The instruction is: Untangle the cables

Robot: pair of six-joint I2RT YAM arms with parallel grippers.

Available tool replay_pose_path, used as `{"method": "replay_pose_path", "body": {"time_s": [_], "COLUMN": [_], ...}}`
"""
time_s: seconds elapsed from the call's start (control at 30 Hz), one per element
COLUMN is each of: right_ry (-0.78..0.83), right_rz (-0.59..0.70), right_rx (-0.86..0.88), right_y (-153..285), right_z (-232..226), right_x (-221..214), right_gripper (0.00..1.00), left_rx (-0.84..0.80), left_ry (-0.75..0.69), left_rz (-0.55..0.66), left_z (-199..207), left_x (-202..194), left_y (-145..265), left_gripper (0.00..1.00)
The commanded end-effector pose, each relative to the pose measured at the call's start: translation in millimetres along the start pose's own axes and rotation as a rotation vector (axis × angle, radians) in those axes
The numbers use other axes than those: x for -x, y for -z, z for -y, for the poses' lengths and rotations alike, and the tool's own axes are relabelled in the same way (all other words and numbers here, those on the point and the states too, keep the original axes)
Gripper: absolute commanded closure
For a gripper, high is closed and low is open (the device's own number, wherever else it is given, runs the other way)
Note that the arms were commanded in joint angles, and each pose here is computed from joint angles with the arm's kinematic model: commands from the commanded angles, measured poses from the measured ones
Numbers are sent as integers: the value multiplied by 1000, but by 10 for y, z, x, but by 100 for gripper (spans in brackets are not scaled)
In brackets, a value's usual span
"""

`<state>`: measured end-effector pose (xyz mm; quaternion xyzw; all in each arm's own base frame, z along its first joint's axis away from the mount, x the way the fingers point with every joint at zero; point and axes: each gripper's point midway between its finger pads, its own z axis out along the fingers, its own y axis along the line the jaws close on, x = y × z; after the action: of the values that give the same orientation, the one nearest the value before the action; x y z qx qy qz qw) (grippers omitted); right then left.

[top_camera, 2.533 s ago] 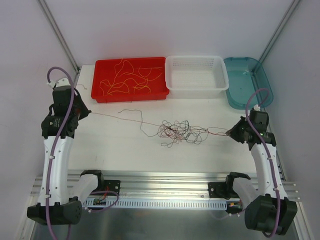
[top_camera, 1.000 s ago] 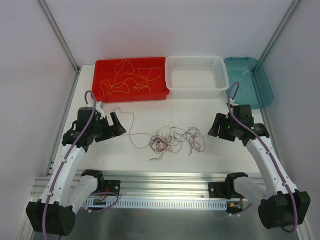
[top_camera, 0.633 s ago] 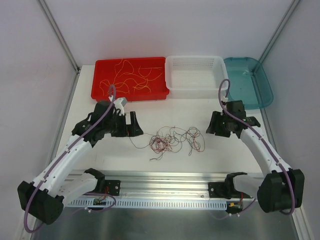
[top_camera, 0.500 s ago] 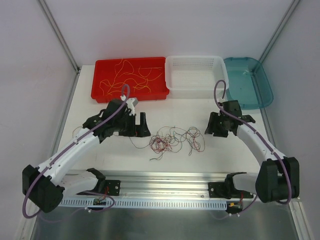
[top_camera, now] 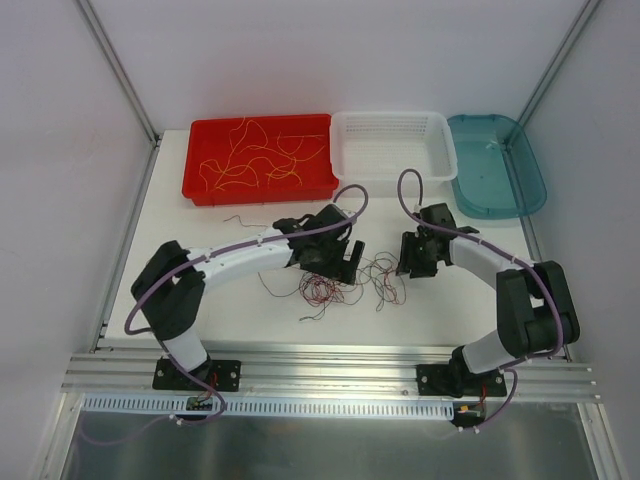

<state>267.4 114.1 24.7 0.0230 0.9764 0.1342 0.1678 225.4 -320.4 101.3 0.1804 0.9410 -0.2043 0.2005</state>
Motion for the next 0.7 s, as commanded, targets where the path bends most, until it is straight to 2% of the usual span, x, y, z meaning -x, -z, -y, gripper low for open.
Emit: {"method": "replay_pose_path", "body": {"time_s": [0.0, 0.17, 0.5, 0.6, 0.67], "right_ry": [26, 64, 140, 147, 148], "right_rz": [19, 13, 23, 7, 5], "right_rx": [10, 28, 32, 5, -3], "right_y": [-49, -2, 94, 68, 50], "right_z": [-44, -114, -233, -193, -180], "right_x": [13, -54, -120, -146, -147], "right_gripper": [55, 57, 57, 60, 67], "left_rx": [48, 123, 203, 214, 223], "left_ry": [-5, 10, 24, 28, 30], "left_rz": [16, -38, -57, -60, -61], "left_z": [49, -111, -313, -340, -367], "left_x": [88, -77, -224, -244, -257], "left_y": [-184, -432, -513, -529, -536], "left_gripper": [12, 15, 22, 28, 32]}}
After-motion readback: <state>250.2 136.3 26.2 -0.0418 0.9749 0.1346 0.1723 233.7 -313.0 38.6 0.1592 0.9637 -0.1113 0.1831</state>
